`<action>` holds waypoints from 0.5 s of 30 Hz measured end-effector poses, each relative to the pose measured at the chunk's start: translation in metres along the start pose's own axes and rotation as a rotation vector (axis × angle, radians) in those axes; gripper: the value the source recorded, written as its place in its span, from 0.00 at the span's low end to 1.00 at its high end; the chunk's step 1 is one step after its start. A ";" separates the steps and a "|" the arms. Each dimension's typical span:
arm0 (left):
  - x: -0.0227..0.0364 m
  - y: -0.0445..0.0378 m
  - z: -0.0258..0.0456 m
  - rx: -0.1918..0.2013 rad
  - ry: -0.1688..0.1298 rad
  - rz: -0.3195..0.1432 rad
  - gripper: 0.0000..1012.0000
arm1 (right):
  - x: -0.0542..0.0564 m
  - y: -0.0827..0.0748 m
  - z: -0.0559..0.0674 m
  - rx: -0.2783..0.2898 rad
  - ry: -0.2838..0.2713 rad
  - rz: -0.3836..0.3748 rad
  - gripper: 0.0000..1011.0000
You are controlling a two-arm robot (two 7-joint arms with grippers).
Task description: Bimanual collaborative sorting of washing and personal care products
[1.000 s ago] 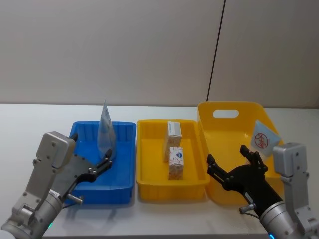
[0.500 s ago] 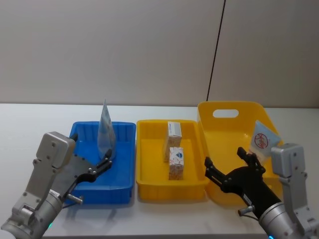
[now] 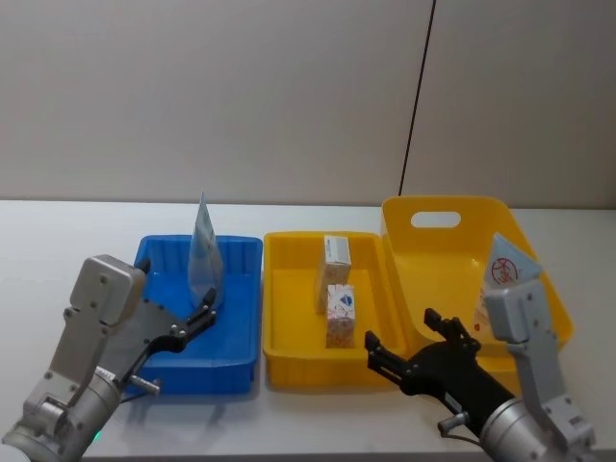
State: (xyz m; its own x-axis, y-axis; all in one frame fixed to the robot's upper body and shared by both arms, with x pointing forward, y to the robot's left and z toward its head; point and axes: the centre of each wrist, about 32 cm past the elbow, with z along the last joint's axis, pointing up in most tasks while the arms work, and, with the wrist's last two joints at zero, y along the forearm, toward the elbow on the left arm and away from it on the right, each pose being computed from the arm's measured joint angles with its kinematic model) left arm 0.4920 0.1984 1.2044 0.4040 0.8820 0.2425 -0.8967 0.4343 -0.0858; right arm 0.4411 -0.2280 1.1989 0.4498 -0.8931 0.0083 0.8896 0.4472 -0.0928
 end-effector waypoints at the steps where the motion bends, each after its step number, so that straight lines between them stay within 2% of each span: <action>1: 0.0000 0.0000 0.0000 0.000 0.000 0.000 0.99 | -0.001 0.001 0.001 -0.004 0.002 0.002 0.99; 6: 0.0000 0.0000 0.0000 0.000 0.000 0.000 0.99 | -0.007 0.008 0.002 -0.036 0.015 -0.004 0.99; 15: 0.0000 0.0000 0.0000 0.000 0.000 0.000 0.99 | -0.019 0.028 0.002 -0.081 0.023 -0.065 0.99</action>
State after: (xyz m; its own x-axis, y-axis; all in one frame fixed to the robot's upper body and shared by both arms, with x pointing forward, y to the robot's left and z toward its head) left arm 0.4920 0.1984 1.2044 0.4040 0.8820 0.2425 -0.8966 0.4343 -0.0860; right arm 0.4580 -0.1985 1.1978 0.3885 -0.9214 -0.0054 0.9072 0.3836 -0.1729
